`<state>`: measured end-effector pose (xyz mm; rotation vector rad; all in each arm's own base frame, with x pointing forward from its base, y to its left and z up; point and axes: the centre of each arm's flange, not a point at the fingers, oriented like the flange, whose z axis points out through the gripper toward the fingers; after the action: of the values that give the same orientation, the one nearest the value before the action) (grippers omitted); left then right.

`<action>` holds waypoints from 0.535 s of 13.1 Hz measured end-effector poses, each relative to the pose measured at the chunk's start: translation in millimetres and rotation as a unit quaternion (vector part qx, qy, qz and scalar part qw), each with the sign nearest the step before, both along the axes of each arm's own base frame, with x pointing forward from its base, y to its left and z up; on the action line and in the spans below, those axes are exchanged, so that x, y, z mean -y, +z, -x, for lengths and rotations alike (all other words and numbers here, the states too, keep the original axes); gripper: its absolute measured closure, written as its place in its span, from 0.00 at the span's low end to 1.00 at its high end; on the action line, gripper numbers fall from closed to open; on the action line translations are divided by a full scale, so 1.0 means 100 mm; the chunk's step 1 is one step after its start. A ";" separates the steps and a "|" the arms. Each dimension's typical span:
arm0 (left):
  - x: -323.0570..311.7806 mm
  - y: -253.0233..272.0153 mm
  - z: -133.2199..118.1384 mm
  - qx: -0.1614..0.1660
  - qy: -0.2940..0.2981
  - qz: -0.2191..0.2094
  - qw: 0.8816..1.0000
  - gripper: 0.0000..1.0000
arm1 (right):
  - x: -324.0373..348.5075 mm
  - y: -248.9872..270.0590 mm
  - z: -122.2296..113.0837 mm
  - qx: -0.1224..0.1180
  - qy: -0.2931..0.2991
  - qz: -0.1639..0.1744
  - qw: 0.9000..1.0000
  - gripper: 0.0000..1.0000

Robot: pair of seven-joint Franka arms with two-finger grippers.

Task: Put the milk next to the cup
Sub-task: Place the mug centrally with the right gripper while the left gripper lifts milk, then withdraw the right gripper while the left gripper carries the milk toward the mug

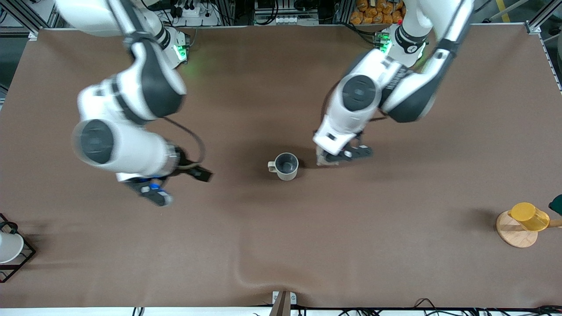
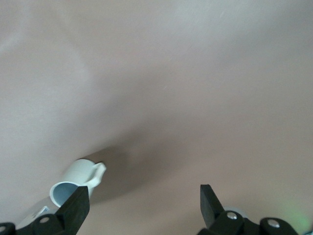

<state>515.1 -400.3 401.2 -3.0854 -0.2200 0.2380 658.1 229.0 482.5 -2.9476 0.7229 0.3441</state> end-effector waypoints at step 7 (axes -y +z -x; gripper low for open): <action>0.91 -0.25 0.55 -0.013 0.015 -0.007 1.000 0.60 | 1.37 0.20 -0.06 0.023 0.119 0.016 0.993 0.00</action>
<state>460.5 -491.0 376.6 -3.0646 -0.2644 0.2767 664.2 92.4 502.8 -3.0664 0.3761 0.2822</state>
